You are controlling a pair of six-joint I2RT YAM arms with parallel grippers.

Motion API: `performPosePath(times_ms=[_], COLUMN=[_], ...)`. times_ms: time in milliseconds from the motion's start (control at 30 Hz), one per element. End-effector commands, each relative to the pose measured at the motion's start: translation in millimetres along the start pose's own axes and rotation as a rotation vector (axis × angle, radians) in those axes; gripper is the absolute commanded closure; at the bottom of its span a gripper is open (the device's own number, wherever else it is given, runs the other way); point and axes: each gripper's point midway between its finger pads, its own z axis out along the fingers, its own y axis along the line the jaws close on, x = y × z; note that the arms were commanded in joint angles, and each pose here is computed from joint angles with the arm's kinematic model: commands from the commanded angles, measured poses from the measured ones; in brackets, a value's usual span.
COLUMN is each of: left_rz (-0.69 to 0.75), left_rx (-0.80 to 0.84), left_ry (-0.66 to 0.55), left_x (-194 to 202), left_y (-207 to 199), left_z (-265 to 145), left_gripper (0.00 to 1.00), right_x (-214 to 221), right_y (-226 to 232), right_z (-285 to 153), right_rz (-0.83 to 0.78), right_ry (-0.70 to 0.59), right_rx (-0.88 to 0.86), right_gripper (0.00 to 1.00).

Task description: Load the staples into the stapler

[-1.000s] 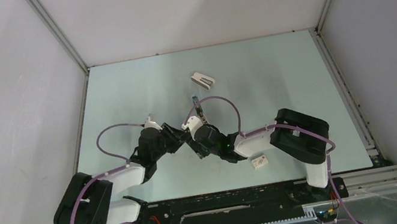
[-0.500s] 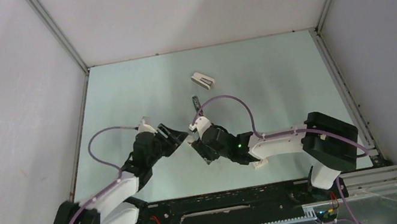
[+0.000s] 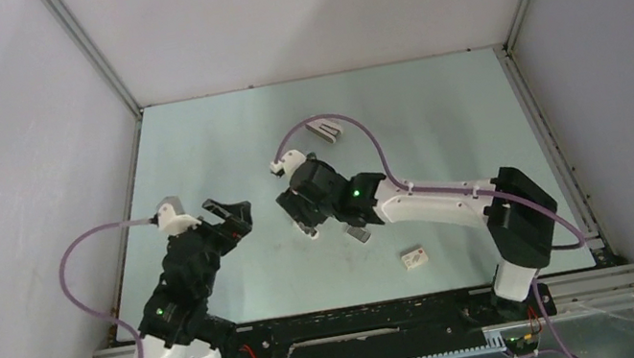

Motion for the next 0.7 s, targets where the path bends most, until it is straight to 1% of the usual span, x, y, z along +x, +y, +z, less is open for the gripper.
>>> performPosePath(times_ms=[0,133,400,533,667], left_rz=[0.112,0.154,0.366,0.440,0.441], left_rx=[-0.145,-0.119,-0.076,-0.063,-0.055], left_ry=[-0.010,-0.003,0.005,0.000,-0.022], left_x=[-17.5,-33.6,-67.7,-71.9,-69.0], left_y=[26.4,13.8,-5.6,-7.4,-5.5], left_z=[-23.9,-39.2,-65.5,-64.9,-57.8], left_gripper=[0.00,0.00,0.00,0.00,0.00], right_x=[0.0,4.7,6.7,12.8,19.5], right_y=[-0.6,2.6,10.7,12.0,12.3], right_z=[8.9,23.7,43.9,53.8,59.1], right_rz=[-0.036,-0.053,-0.075,-0.080,-0.081], right_ry=[0.113,0.190,0.237,0.267,0.289], right_rx=[-0.027,-0.036,-0.059,-0.062,-0.062], right_gripper=[0.35,0.38,0.50,0.56,0.61])
